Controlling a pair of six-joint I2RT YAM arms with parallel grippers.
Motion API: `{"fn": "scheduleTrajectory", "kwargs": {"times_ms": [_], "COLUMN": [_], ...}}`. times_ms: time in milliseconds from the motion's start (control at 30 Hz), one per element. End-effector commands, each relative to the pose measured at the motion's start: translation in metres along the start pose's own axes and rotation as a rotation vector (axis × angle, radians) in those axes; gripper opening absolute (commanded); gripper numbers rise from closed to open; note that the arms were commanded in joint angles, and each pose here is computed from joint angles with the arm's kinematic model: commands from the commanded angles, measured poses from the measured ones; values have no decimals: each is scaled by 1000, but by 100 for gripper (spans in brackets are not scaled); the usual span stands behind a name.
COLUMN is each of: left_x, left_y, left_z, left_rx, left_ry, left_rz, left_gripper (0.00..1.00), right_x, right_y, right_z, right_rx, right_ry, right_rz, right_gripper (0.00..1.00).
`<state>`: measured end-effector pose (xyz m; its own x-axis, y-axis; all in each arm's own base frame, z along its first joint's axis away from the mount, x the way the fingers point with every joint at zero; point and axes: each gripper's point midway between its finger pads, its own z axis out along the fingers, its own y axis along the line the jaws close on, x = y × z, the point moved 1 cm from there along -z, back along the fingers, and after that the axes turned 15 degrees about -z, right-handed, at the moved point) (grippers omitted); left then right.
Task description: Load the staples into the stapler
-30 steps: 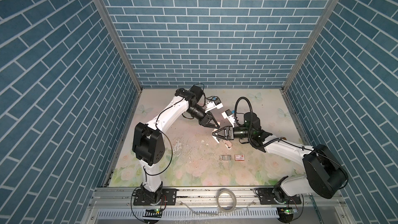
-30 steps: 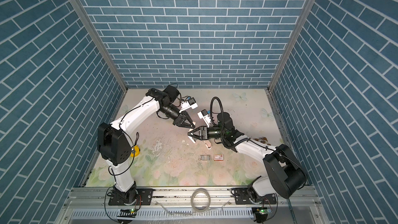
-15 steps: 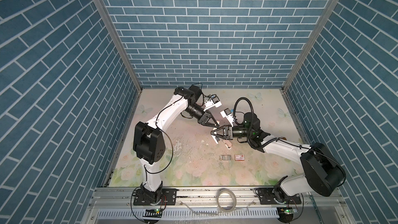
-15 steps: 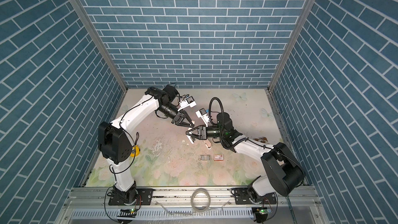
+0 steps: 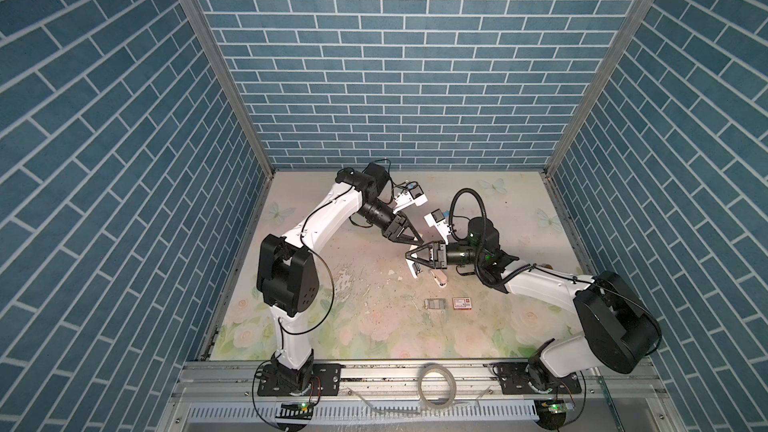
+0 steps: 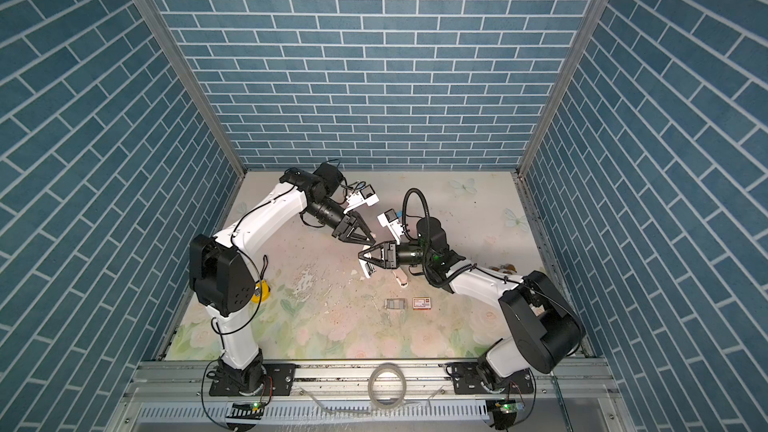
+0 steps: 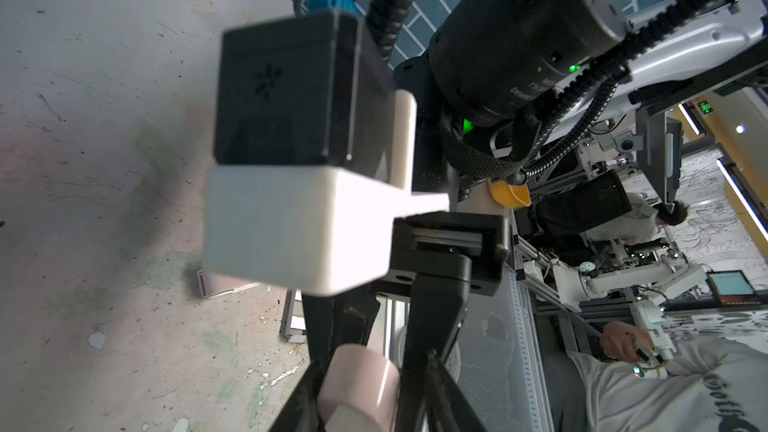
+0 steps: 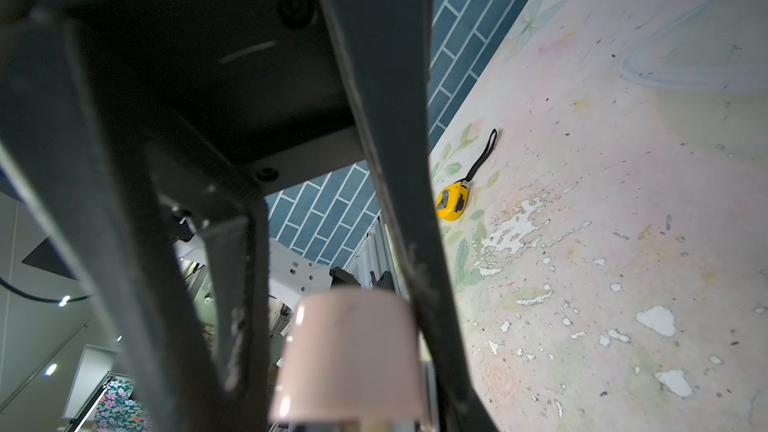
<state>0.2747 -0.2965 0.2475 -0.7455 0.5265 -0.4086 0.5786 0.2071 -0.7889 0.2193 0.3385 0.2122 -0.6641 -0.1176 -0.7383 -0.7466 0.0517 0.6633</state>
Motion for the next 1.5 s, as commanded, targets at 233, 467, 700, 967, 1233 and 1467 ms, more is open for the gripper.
{"fn": "scheduleTrajectory", "kwargs": {"times_ms": [233, 467, 700, 967, 1233, 1467], "left_x": [0, -1, 10, 19, 23, 29], "left_y": [6, 28, 30, 29, 31, 33], "left_z": [-16, -80, -134, -157, -161, -157], "left_rx": [-107, -330, -577, -748, -790, -786], "left_ry": [-42, -221, -347, -438, -472, -461], "left_rz": [21, 14, 50, 40, 27, 21], "left_gripper": [61, 62, 66, 69, 69, 69], "right_x": [-5, 7, 20, 35, 45, 43], "right_y": [-17, -44, -81, -114, -144, -161], "right_z": [7, 8, 6, 8, 23, 38], "right_rx": [69, 200, 375, 552, 708, 768], "right_ry": [22, 110, 222, 370, 509, 536], "right_rz": [48, 65, 62, 24, -61, -105], "right_gripper": [9, 10, 10, 11, 11, 12]}}
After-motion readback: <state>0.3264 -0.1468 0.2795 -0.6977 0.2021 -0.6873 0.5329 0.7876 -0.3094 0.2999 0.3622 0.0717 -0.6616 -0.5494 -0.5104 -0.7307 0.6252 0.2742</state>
